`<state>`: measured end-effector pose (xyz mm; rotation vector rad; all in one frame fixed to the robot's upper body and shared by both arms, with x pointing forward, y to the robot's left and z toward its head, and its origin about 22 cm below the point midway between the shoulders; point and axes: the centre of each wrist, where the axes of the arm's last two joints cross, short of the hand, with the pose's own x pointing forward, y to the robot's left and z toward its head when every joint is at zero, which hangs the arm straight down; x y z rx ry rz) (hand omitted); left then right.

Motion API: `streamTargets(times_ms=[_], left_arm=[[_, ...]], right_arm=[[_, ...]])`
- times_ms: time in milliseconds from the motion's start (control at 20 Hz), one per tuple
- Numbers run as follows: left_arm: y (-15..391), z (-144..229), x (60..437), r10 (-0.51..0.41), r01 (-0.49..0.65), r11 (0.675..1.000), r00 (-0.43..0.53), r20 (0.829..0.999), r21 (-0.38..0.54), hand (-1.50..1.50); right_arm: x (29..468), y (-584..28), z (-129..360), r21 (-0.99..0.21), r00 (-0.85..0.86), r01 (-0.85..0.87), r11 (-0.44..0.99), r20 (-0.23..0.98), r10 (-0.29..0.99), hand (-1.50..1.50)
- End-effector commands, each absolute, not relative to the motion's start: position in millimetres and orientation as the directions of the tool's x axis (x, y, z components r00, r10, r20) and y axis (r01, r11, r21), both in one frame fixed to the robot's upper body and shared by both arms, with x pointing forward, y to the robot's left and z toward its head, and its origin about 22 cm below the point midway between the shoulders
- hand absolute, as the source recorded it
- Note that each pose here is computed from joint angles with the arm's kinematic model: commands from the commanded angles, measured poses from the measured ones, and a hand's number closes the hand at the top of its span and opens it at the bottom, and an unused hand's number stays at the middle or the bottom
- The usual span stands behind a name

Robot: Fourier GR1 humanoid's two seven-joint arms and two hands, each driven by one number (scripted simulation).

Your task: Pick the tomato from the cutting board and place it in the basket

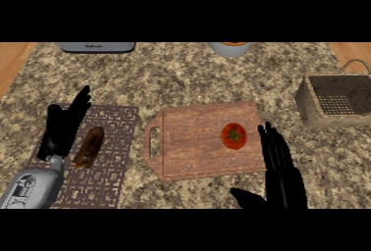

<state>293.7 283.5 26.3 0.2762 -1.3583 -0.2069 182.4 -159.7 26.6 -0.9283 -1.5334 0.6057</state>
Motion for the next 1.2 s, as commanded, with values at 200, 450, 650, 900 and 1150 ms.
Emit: streamTargets(times_ms=[200, 450, 650, 900, 1150], left_arm=[[285, 32, 307, -0.293, -0.013, 0.953, 0.197, 0.936, 0.301, 0.0], [275, 23, 293, -0.306, 0.002, 0.95, 0.211, 0.929, 0.312, 0.0], [293, 18, 303, -0.299, -0.007, 0.951, 0.218, 0.929, 0.308, 0.0], [265, 41, 302, -0.295, -0.018, 0.952, 0.192, 0.936, 0.304, 0.0], [264, 31, 303, -0.326, 0.001, 0.943, 0.19, 0.926, 0.332, 0.0]], right_arm=[[210, -150, 2, -0.816, -0.017, 0.231, 0.531, 0.542, 0.84, -1.5], [210, -159, 9, -0.813, -0.002, 0.226, 0.536, 0.55, 0.835, -1.5], [220, -141, -4, -0.812, -0.01, 0.208, 0.546, 0.556, 0.831, -1.5], [234, -153, 6, -0.812, 0.012, 0.188, 0.553, 0.565, 0.825, -1.5], [243, -152, -15, -0.819, 0.039, 0.148, 0.554, 0.565, 0.824, -1.5]])
